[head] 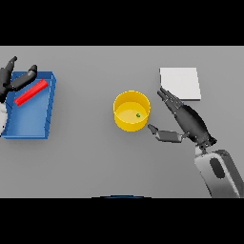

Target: Pick up the red beaker and tilt it to pour out 1 green nut into yellow bowl. Pick up the yellow bowl and place it on the metallic measuring scale.

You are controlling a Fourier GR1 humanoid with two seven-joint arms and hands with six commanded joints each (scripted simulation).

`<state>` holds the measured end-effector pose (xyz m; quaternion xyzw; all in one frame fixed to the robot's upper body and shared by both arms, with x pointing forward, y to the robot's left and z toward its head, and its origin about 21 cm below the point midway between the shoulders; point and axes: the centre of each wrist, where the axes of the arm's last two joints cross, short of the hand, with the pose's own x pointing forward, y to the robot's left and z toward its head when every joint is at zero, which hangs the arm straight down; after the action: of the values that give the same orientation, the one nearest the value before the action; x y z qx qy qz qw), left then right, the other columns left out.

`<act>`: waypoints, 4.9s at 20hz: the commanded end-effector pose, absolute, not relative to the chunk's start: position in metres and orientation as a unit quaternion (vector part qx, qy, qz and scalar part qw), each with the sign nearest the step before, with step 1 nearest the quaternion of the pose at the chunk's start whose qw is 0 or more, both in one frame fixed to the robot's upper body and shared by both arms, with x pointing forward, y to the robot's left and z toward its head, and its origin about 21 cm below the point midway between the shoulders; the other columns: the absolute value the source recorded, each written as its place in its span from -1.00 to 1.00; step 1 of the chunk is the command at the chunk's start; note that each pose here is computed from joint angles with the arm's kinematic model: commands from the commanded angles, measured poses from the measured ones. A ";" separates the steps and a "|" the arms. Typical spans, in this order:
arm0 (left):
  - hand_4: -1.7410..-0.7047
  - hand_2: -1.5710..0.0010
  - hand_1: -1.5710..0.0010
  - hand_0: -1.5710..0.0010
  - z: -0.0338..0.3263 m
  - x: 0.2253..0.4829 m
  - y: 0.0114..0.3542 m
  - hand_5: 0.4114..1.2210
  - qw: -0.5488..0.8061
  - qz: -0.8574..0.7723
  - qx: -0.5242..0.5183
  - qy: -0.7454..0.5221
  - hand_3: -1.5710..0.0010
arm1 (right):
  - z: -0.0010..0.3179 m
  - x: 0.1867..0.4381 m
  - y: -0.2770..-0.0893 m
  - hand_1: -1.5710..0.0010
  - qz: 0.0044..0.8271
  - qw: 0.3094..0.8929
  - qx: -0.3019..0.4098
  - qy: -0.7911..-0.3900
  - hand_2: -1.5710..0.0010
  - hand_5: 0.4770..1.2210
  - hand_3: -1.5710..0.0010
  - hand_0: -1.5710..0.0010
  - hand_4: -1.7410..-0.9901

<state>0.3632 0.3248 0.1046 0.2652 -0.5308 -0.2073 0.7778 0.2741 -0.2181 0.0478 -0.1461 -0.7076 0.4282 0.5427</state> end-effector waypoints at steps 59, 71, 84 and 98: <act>0.82 1.00 1.00 1.00 0.107 0.364 0.340 -0.28 0.777 -0.214 0.257 -0.533 1.00 | 0.118 0.356 -0.146 -1.00 0.783 0.356 -0.179 -0.478 -0.93 1.00 -0.50 -0.93 -1.00; 0.71 1.00 1.00 1.00 0.115 0.354 0.335 -0.14 0.788 -0.197 0.252 -0.526 1.00 | 0.134 0.407 -0.218 -1.00 0.715 0.408 -0.290 -0.489 -0.98 1.00 -0.47 -1.00 -1.00; 0.70 1.00 1.00 1.00 0.115 0.356 0.331 -0.02 0.796 -0.199 0.263 -0.507 1.00 | 0.089 0.429 -0.258 -1.00 0.675 0.488 -0.299 -0.464 -0.76 1.00 -0.75 -1.00 -1.00; 0.74 1.00 1.00 1.00 0.119 0.356 0.332 -0.13 0.796 -0.198 0.255 -0.512 1.00 | 0.084 0.432 -0.259 0.14 0.662 0.533 -0.278 -0.447 0.26 0.20 0.39 0.04 -0.39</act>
<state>0.3561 0.3322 0.1195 0.2552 -0.5122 -0.1983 0.7957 0.4321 -0.2589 0.0842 -0.2783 -0.4473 0.6619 0.5332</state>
